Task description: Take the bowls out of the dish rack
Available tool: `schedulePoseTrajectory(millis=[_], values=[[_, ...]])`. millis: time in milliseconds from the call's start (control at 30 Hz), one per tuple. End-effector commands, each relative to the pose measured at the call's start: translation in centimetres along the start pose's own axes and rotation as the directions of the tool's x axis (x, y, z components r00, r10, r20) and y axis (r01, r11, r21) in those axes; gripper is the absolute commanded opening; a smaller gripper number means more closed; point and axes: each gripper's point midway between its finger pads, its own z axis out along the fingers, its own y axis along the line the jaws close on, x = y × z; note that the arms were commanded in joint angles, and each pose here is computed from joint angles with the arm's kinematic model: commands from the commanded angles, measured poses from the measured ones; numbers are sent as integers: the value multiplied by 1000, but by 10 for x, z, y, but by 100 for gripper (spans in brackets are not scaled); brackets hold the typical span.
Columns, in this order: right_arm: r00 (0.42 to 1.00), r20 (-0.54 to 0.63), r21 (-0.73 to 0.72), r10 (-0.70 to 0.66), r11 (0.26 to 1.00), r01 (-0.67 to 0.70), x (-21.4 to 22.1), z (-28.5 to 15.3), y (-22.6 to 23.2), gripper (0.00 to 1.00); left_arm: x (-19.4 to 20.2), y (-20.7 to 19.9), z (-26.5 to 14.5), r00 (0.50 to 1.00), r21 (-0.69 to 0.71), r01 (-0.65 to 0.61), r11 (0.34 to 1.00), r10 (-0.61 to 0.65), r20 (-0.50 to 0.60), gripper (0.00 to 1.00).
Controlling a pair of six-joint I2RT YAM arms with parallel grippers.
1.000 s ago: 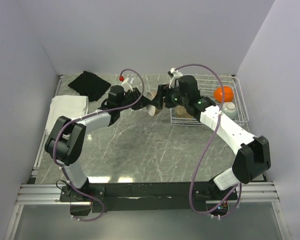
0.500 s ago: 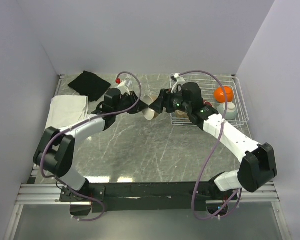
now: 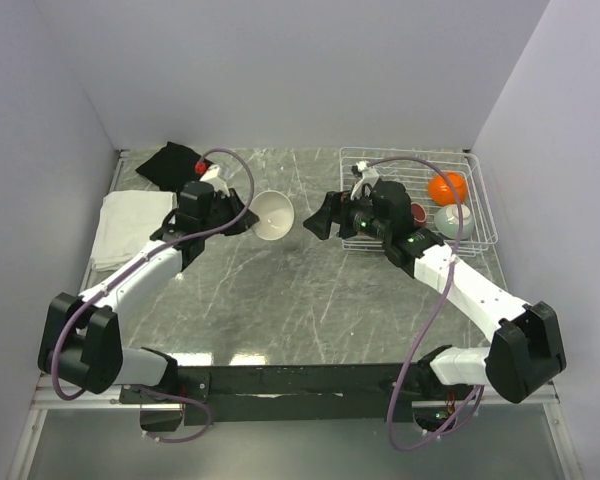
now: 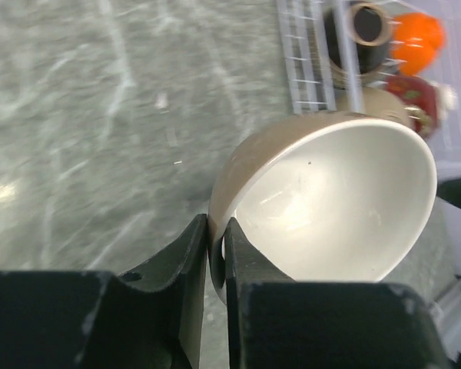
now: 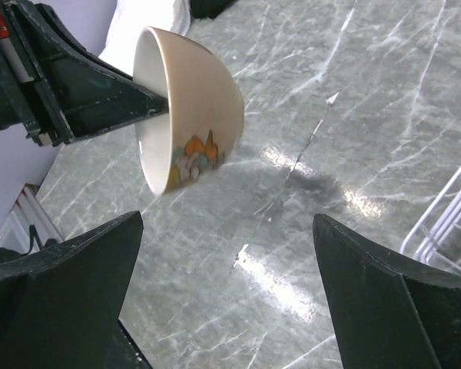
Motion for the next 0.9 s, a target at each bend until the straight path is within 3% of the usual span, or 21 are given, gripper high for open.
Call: schedulePoseTrajectory(millis=[0, 100, 333, 500, 867], values=[[995, 93, 31, -42, 999, 39, -24, -14, 1, 100, -35, 13, -16, 997, -102, 9, 995, -1, 83, 1], [994, 82, 97, -65, 994, 57, -23, -22, -8, 100, -53, 33, -16, 993, -220, 31, 975, -6, 114, 1], [997, 40, 230, -73, 971, 62, -13, -46, -27, 100, -52, 83, -2, 998, -431, 60, 900, -56, 20, 1], [997, 26, 289, -71, 955, 61, -4, -62, -37, 100, -62, 108, 17, 993, -483, 80, 872, -109, -33, 1], [998, -2, 356, -66, 932, 62, 11, -76, -51, 100, -42, 151, 65, 956, -515, 95, 852, -223, -192, 1]])
